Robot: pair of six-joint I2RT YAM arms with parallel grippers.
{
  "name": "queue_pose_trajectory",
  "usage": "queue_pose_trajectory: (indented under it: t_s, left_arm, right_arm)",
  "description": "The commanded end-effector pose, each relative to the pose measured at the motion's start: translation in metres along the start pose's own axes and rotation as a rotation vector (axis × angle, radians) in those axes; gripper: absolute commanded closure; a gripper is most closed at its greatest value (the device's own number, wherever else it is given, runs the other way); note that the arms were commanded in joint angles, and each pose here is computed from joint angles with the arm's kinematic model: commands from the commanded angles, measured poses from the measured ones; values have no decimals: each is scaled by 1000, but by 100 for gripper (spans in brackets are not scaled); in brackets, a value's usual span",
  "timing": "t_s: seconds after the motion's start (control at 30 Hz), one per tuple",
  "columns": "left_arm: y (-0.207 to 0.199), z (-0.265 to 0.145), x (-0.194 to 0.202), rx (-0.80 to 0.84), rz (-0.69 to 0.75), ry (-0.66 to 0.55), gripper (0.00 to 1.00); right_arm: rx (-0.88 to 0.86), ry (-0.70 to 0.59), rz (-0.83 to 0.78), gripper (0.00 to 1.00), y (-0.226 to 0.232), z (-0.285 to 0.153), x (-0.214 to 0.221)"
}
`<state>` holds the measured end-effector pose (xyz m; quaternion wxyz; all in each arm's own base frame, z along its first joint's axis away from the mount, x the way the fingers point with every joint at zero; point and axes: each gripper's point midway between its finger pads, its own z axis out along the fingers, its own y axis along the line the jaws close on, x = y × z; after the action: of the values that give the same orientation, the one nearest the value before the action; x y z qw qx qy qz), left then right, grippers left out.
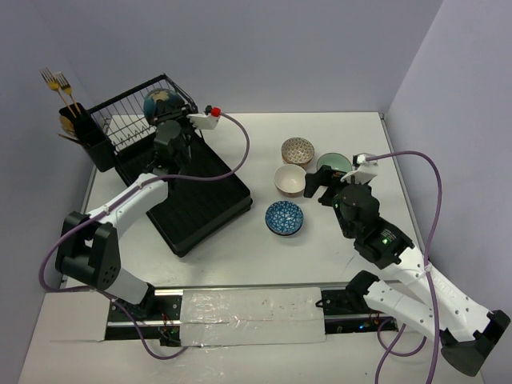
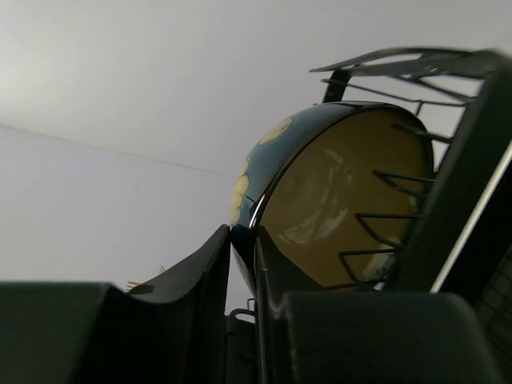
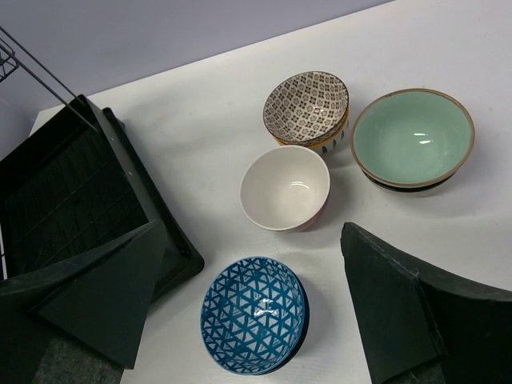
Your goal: Load the bowls into the dish rack
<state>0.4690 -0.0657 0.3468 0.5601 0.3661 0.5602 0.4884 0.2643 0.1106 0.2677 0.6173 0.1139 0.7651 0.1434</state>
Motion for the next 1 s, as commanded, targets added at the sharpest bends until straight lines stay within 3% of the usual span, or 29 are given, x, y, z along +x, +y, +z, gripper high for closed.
queue_pose_trajectory:
  t_s: [0.0,0.17,0.5,0.8,0.97]
  left_arm:
    - [16,-12,-10,-40,-90,-25,74]
    - [5,-16,-11,-19,-96,-14,69]
    - [-1,-31,-20,52,-189,-2,35]
    - [1,-48,-41,109,-288,-29,20]
    - [44,-61,-86,160,-572,-118,12]
  right_arm:
    - [-2,-29,16,3,0,1,-5]
    - [-1,-28,17,3,0,2,-5]
    - [-2,-21,19,3,1,3,-4]
    - [-9,-8,25,4,2,4,-1]
    - [-10,-11,39,4,1,2,-1]
